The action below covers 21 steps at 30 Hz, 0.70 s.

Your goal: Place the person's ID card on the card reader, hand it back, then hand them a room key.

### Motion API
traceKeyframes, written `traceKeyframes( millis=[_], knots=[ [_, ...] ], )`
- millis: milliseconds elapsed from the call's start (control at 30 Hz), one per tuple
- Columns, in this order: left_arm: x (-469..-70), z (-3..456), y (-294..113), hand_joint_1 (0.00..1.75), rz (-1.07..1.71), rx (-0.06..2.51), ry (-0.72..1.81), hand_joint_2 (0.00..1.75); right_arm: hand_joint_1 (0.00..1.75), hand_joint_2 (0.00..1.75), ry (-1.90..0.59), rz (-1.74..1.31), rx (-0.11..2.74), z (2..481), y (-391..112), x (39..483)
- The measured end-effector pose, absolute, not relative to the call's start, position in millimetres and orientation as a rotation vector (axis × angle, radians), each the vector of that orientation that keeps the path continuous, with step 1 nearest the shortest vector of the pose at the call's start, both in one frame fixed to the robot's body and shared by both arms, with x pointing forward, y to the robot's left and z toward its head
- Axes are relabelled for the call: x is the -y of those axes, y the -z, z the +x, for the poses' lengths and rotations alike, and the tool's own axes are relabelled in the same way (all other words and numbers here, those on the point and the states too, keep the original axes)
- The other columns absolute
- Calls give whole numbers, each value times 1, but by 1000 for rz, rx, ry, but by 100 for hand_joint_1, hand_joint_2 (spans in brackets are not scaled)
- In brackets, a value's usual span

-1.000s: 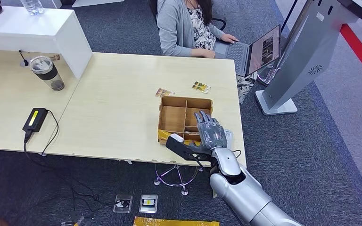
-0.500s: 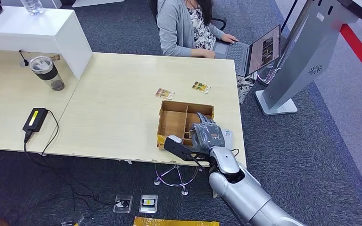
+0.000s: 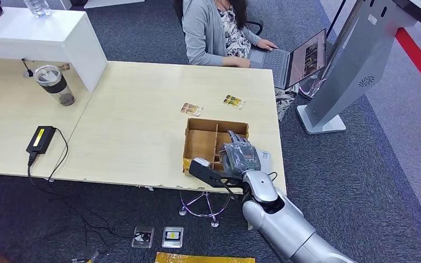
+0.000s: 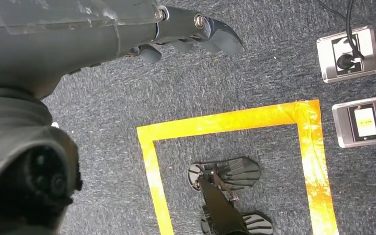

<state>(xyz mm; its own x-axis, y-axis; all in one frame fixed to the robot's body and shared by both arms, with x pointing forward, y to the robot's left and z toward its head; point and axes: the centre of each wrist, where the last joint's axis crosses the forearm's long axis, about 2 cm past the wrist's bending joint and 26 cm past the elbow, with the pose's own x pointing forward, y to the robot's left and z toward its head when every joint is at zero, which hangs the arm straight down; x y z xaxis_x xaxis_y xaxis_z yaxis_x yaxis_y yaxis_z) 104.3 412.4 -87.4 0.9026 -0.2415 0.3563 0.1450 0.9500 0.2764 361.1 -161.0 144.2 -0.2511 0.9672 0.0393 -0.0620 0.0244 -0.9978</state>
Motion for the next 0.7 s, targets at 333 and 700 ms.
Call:
traceKeyframes(
  millis=[333, 700],
  knots=[
    [-412, 106, 87, 0, 251, 402, 225, 0, 175, 175, -1314, -1133, 1615, 396, -227, 168],
    [-410, 124, 83, 0, 251, 430, 268, 0, 175, 175, -1252, -1179, 1768, 418, -286, 170]
  ],
)
